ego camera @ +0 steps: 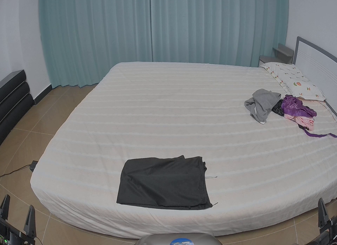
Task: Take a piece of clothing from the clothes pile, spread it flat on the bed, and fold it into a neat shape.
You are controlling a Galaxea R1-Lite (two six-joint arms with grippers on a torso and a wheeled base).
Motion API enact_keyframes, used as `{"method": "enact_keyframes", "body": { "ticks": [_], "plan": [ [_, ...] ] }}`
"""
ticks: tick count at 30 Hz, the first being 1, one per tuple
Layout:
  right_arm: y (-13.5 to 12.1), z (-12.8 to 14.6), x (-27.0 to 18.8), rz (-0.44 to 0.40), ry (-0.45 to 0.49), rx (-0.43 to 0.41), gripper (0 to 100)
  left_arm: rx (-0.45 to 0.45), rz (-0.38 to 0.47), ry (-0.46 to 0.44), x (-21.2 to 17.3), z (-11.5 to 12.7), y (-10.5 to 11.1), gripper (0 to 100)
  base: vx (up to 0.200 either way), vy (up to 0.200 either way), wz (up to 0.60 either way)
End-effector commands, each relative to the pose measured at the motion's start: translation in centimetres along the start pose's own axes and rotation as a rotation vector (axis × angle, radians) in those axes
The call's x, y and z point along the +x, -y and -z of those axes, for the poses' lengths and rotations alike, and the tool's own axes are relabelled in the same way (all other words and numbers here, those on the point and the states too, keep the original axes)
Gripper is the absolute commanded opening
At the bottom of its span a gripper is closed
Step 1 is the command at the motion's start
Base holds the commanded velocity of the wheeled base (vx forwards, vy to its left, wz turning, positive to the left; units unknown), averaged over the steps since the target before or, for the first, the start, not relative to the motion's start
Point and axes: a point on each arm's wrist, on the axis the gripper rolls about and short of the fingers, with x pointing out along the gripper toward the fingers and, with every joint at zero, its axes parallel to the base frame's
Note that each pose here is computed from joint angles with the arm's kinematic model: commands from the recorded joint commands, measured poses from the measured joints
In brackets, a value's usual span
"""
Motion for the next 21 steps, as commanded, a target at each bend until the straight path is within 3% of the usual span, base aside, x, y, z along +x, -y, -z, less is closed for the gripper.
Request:
{"method": "enact_keyframes", "body": {
  "ticks": [1,4,7,9,12,21],
  "plan": [
    [-0.04,0.38,-0.02,-0.001,-0.004,0.012,100,-0.032,0.004,-0.019,0.10,0.53,0.02,100,0.000,0.000,0.00],
    [-0.05,0.47,0.03,0.003,-0.009,0.029,100,-0.057,-0.004,-0.022,0.10,0.56,0.01,100,0.000,0.000,0.00],
    [-0.11,0.81,0.02,-0.010,-0.038,0.109,100,-0.065,0.035,-0.046,0.09,0.79,0.10,100,0.000,0.000,0.00],
    [-0.16,1.23,-0.04,-0.017,-0.087,0.108,100,-0.045,0.070,-0.063,0.08,0.97,0.18,100,0.000,0.000,0.00],
    [-0.15,1.13,0.00,-0.018,-0.071,0.109,100,-0.013,0.104,-0.065,0.07,1.00,0.25,100,0.000,0.000,0.00],
    [-0.17,1.09,0.01,-0.034,-0.064,0.106,100,-0.006,0.102,-0.066,0.05,1.03,0.25,100,0.000,0.000,0.00]
  ]
}}
